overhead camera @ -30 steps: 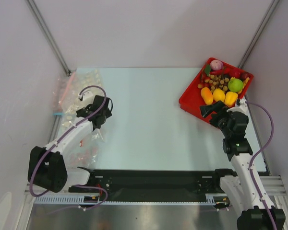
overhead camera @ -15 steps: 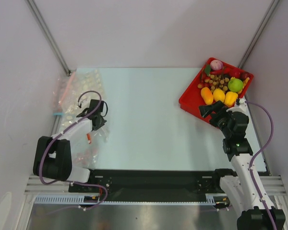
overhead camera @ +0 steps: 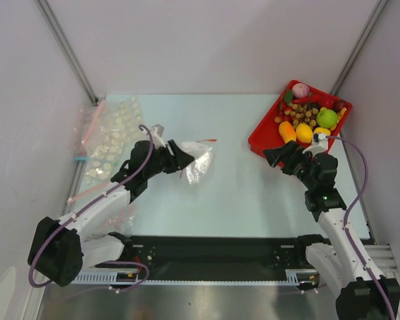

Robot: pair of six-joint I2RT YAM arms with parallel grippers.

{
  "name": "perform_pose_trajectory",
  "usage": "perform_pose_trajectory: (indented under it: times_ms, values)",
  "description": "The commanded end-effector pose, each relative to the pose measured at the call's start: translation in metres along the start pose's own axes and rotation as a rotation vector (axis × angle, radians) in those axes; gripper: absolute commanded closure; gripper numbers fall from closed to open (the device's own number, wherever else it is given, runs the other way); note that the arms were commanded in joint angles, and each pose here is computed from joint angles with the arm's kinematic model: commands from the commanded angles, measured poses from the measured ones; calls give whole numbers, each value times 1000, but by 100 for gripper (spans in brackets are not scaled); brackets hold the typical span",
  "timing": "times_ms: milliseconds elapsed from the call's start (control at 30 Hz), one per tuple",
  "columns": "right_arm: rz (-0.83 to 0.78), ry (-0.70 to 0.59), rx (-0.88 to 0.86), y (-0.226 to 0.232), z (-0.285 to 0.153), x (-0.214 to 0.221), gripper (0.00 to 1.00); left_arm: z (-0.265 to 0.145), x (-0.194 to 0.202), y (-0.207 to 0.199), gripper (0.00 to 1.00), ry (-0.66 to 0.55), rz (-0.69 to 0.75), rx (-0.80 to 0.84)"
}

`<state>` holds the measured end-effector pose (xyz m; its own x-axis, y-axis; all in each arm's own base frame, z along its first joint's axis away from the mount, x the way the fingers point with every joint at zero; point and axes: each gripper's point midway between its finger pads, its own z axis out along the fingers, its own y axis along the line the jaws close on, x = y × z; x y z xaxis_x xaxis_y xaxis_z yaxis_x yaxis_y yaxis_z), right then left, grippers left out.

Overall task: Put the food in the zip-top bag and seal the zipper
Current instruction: Place the zipper food storage bag at the center of the board, then pick up the zipper food storage bag at the center of the board.

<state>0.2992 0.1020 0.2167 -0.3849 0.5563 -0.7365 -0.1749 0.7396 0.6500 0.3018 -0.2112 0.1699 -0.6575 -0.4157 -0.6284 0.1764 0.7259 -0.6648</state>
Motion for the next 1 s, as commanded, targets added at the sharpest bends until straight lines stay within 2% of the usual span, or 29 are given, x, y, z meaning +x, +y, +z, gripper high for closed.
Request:
perform_pose_trajectory:
  times_ms: [0,67,100,133,300,433,733,833,967]
  values:
    - [-76,-9,-89,21,3,-3,0,-9,10,-78,28,65,74,363]
    - [-103,12,-122,27,6,3,0,-8,17,-83,20,86,98,404]
    - [-119,31,-149,35,8,9,0,-4,22,-79,2,97,113,401]
    - [-128,54,-151,36,13,16,0,-1,25,-74,0,99,125,388]
    - [-204,150,-162,51,30,41,3,1,27,-60,0,91,206,335]
    - [-236,217,-164,57,41,63,7,-6,14,-40,0,11,264,189]
    - [-345,289,-150,68,47,86,0,-12,1,-15,0,-56,260,36]
    - [-460,306,-187,88,44,98,0,-16,-3,-9,0,-79,246,-4]
    - [-714,287,-207,116,38,114,2,-27,-18,3,0,-168,203,-82]
